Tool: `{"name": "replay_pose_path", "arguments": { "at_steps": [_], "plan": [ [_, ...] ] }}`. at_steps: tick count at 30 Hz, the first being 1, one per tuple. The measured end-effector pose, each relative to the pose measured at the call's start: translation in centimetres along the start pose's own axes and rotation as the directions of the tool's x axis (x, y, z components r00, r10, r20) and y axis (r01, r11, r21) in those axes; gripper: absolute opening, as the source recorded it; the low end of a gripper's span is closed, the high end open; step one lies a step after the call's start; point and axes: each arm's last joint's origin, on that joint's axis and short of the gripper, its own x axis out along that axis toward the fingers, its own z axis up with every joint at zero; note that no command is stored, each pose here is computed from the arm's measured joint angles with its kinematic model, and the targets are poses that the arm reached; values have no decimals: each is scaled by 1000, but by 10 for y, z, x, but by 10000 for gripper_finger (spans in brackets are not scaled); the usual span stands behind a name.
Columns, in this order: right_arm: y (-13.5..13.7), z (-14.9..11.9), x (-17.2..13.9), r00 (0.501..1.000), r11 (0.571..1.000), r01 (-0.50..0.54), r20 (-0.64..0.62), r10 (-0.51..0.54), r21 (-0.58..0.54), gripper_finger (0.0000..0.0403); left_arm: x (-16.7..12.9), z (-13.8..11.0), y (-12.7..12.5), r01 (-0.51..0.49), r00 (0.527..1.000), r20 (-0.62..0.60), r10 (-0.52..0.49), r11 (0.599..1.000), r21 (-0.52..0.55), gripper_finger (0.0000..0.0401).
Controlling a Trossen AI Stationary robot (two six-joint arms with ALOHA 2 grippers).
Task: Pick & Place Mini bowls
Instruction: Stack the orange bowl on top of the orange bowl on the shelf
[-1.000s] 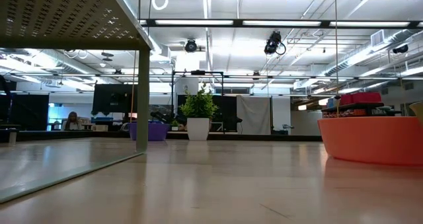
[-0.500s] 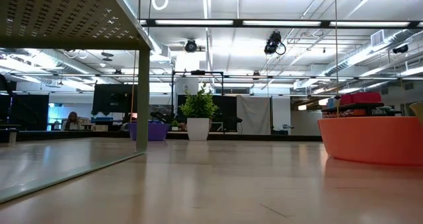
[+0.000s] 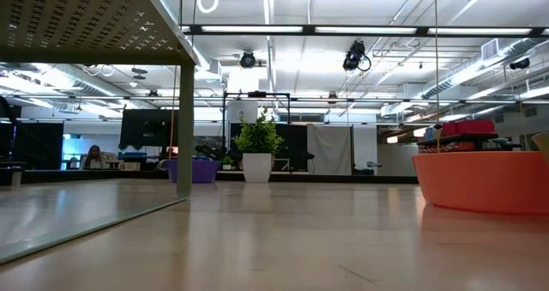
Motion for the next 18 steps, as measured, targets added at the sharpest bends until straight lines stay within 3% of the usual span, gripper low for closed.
{"name": "replay_pose_path", "arguments": {
  "at_steps": [11, 14, 18],
  "plan": [
    [0, 0, 0, 1000, 1000, 0, 0, 0, 1, 75, 0, 2, 2, -52, 996, 69, 52, 999, -9, 152],
    [0, 0, 0, 1000, 1000, 0, -1, 0, 2, 75, 0, 2, 2, -51, 996, 68, 51, 999, -2, 149],
    [0, 0, 0, 1000, 1000, 0, -3, 0, 2, 75, 0, 2, 1, -43, 997, 66, 42, 999, 12, 91]
  ]
}}
